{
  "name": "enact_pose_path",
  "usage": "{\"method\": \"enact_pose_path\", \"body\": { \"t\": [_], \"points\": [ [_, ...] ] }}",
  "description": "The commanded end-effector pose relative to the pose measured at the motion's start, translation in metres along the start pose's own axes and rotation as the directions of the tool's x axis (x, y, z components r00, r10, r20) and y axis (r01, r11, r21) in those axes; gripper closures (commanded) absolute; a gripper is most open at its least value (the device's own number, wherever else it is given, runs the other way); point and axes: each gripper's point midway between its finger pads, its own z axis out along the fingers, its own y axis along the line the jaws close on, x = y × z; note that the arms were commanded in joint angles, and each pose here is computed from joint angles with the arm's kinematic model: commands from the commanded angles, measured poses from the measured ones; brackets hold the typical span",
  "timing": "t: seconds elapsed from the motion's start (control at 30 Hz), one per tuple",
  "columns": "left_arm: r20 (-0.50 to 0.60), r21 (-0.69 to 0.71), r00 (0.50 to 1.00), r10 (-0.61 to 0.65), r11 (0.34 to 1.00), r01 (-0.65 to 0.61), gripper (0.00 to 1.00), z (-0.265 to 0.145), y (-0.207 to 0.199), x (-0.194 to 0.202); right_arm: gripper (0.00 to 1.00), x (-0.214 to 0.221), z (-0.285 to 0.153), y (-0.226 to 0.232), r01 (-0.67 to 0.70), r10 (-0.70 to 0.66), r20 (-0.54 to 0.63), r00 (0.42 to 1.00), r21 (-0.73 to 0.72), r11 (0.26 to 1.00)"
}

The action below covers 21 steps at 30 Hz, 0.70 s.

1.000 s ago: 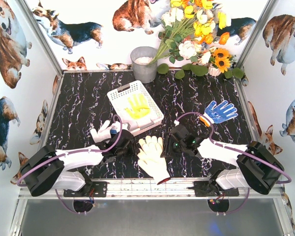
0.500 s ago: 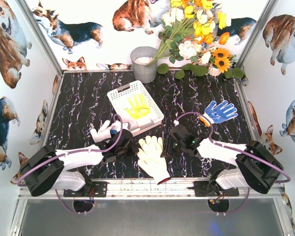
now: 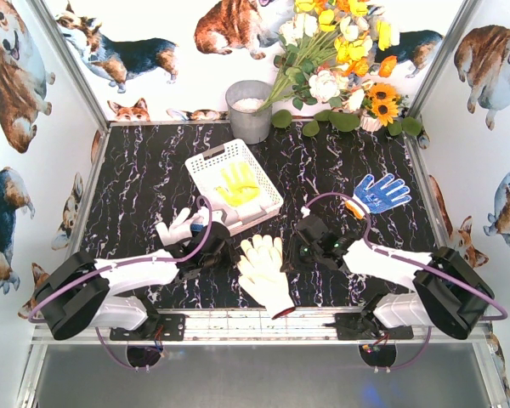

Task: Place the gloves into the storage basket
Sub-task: Pair the glove with the glove.

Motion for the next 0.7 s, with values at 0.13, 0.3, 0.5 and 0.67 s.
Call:
{"method": "enact_pose_path", "body": {
  "t": [0.13, 0.3, 0.5, 0.67],
  "points": [
    [0.077, 0.054, 0.997, -0.007, 0.999, 0.003, 1.0, -0.014, -0.017, -0.024, 0.95, -0.019, -0.019, 0.021, 0.031, -0.027, 0.076, 0.997, -0.057, 0.998],
    [0.082, 0.05, 0.997, -0.008, 0.999, 0.004, 1.0, -0.019, -0.022, -0.03, 0.99, -0.022, -0.024, 0.03, 0.025, -0.016, 0.09, 0.996, -0.094, 0.995],
    [0.101, 0.056, 0.995, -0.003, 0.998, -0.003, 1.0, -0.022, -0.027, -0.037, 1.0, -0.025, -0.03, 0.037, 0.021, -0.007, 0.112, 0.994, -0.122, 0.992],
    [0.106, 0.038, 0.994, 0.011, 0.999, -0.015, 1.0, -0.023, -0.024, -0.038, 1.0, -0.027, -0.031, 0.036, 0.012, 0.003, 0.123, 0.992, -0.119, 0.993]
  ]
}}
